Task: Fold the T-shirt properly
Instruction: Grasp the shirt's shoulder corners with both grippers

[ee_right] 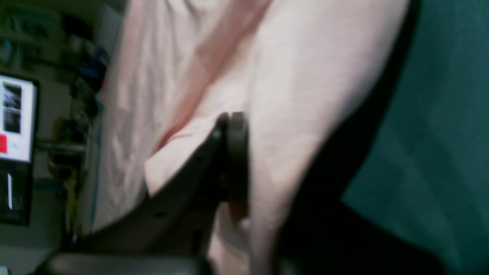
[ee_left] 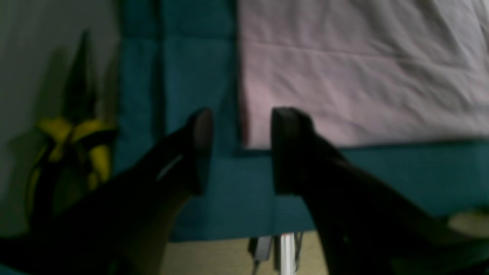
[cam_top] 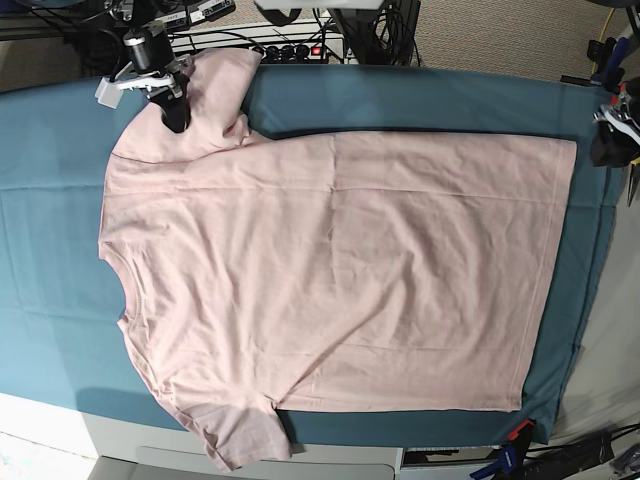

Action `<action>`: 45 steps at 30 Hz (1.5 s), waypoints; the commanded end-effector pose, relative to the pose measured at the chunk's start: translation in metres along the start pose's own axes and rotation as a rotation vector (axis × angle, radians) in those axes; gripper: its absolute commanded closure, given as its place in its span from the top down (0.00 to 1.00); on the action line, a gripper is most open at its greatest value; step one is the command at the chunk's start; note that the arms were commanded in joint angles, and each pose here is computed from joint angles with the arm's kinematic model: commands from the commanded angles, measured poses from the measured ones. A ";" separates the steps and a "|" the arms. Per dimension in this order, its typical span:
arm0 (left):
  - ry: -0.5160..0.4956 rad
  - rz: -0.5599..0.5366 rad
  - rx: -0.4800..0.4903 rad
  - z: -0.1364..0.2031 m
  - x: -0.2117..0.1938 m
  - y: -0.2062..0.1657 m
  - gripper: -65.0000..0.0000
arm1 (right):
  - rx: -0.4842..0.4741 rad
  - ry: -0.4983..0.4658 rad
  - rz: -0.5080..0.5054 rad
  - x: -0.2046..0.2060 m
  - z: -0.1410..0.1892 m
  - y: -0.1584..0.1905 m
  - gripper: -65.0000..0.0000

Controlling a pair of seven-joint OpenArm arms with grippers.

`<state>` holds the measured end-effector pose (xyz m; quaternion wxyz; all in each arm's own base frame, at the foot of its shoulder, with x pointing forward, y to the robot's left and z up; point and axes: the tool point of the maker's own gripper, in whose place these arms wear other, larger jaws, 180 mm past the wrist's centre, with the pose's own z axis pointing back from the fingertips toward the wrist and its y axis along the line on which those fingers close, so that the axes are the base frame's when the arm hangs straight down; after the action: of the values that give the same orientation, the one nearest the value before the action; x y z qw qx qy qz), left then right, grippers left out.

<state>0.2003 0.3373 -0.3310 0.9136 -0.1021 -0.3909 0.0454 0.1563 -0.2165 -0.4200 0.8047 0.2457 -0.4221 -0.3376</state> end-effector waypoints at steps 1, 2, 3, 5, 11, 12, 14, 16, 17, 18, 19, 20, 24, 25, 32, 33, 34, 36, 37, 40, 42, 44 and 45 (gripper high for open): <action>-0.033 -0.008 0.012 0.002 0.014 0.005 0.41 | -0.141 0.182 0.056 -0.036 0.013 -0.032 0.00; -0.031 0.009 0.021 0.001 0.013 0.009 0.41 | -0.146 0.186 0.070 -0.034 0.014 -0.034 0.00; -0.031 0.032 0.026 -0.001 0.012 0.014 0.41 | -0.148 0.189 0.082 -0.031 0.015 -0.036 0.00; -0.037 0.093 0.018 -0.006 0.012 0.021 0.41 | -0.149 0.190 0.098 -0.027 0.015 -0.038 0.00; -0.066 0.277 -0.034 -0.022 0.017 0.045 0.40 | -0.150 0.190 0.118 -0.023 0.015 -0.038 0.00; -0.066 0.302 -0.047 -0.023 0.017 0.049 0.40 | -0.150 0.190 0.118 -0.023 0.015 -0.038 0.00; -0.069 0.365 -0.063 -0.025 0.015 0.056 0.39 | -0.150 0.190 0.119 -0.022 0.015 -0.038 0.00; -0.063 0.407 -0.085 -0.027 0.010 0.058 0.39 | -0.150 0.189 0.119 -0.022 0.015 -0.038 0.00; -0.054 0.423 -0.104 -0.029 0.006 0.056 0.39 | -0.150 0.189 0.119 -0.022 0.015 -0.038 0.00; -0.037 0.436 -0.118 -0.032 0.001 0.052 0.39 | -0.150 0.189 0.119 -0.022 0.015 -0.038 0.00; -0.016 0.439 -0.133 -0.036 -0.005 0.047 0.39 | -0.150 0.189 0.119 -0.022 0.015 -0.038 0.00; 0.005 0.432 -0.157 -0.040 -0.010 0.039 0.39 | -0.150 0.187 0.120 -0.022 0.015 -0.038 0.00; 0.090 0.399 -0.236 -0.059 -0.027 0.007 0.39 | -0.152 0.187 0.125 -0.022 0.015 -0.039 0.00; 0.104 0.390 -0.248 -0.064 -0.029 0.001 0.39 | -0.152 0.188 0.127 -0.022 0.015 -0.039 0.00; 0.129 0.361 -0.262 -0.070 -0.028 -0.006 0.39 | -0.159 0.186 0.140 -0.022 0.015 -0.040 0.00; 0.135 0.361 -0.263 -0.070 -0.030 -0.007 0.39 | -0.159 0.186 0.140 -0.022 0.015 -0.040 0.00; 0.142 0.362 -0.266 -0.070 -0.031 -0.007 0.39 | -0.159 0.186 0.140 -0.022 0.015 -0.040 0.00; 0.148 0.375 -0.271 -0.068 -0.035 -0.008 0.39 | -0.159 0.186 0.140 -0.022 0.015 -0.040 0.00; 0.156 0.380 -0.273 -0.066 -0.038 -0.008 0.39 | -0.159 0.187 0.140 -0.022 0.015 -0.040 0.00; 0.173 0.388 -0.294 -0.061 -0.049 -0.012 0.39 | -0.159 0.186 0.140 -0.022 0.015 -0.040 0.00; 0.185 0.401 -0.297 -0.057 -0.055 -0.013 0.39 | -0.159 0.186 0.140 -0.022 0.015 -0.040 0.00; 0.192 0.406 -0.296 -0.056 -0.059 -0.013 0.39 | -0.159 0.186 0.140 -0.022 0.015 -0.040 0.00; 0.192 0.407 -0.296 -0.056 -0.059 -0.013 0.37 | -0.159 0.186 0.140 -0.022 0.015 -0.040 0.00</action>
<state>0.2148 0.3053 -0.3996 0.8796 -0.3220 -0.3111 0.1605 0.1557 -0.2240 -0.4189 0.8305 0.2305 -0.4158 -0.2904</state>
